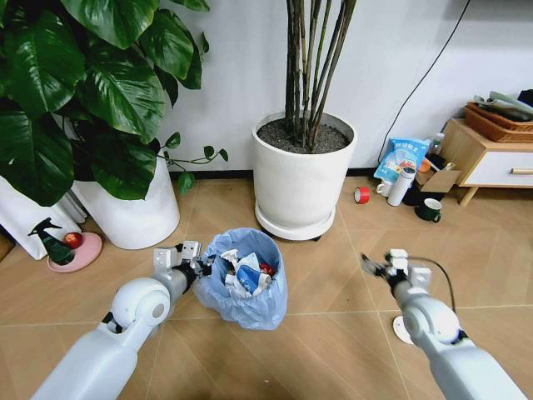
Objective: Pick up the trash bin and place the garbage on the floor into it.
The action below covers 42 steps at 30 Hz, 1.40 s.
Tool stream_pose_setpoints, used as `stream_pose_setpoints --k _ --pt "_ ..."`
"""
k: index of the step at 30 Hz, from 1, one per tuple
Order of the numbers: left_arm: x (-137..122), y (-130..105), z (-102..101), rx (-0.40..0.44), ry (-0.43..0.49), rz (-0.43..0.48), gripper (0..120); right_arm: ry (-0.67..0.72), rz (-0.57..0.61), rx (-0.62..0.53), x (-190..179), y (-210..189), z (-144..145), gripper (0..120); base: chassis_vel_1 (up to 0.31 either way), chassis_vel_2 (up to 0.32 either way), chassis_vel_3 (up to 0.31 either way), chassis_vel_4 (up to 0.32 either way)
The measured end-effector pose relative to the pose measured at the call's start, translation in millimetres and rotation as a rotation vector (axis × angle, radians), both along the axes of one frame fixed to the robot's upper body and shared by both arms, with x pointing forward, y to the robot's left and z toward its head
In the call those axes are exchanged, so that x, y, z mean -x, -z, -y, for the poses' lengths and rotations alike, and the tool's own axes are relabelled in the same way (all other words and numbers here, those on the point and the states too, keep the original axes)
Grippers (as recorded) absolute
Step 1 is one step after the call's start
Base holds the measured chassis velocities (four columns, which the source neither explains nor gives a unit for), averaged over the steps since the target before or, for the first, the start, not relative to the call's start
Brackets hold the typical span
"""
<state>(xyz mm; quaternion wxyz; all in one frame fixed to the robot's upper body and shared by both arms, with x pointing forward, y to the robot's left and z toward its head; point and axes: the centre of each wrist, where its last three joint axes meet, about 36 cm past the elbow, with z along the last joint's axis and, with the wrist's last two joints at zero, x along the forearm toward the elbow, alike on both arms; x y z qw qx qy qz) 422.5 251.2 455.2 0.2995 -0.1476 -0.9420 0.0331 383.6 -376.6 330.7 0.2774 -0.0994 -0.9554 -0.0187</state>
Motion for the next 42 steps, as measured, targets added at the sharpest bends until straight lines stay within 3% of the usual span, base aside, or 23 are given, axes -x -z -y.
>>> stream_pose_setpoints --k 6,18,22,25,29,42 --pt "2 0 0 0.000 0.006 0.002 0 0.131 -0.140 -0.014 34 47 30 100 0.000 0.000 0.000 0.000" --pt "7 -2 4 0.000 0.017 0.005 0 0.372 -0.258 -0.042 42 102 10 100 0.000 0.000 0.000 0.000" --pt "8 -2 4 -0.001 0.018 0.005 0 0.390 -0.268 -0.041 39 108 14 100 0.000 0.000 0.000 0.000" --pt "12 -2 4 -0.003 0.019 0.002 0 0.371 -0.254 -0.041 39 124 37 100 0.000 0.000 0.000 0.000" --pt "12 -2 4 -0.003 0.019 0.002 0 0.361 -0.252 -0.036 39 127 47 100 0.000 0.000 0.000 0.000" --pt "11 -2 6 -0.002 0.023 0.004 0 0.371 -0.265 -0.054 27 140 40 100 0.000 0.000 0.000 0.000"
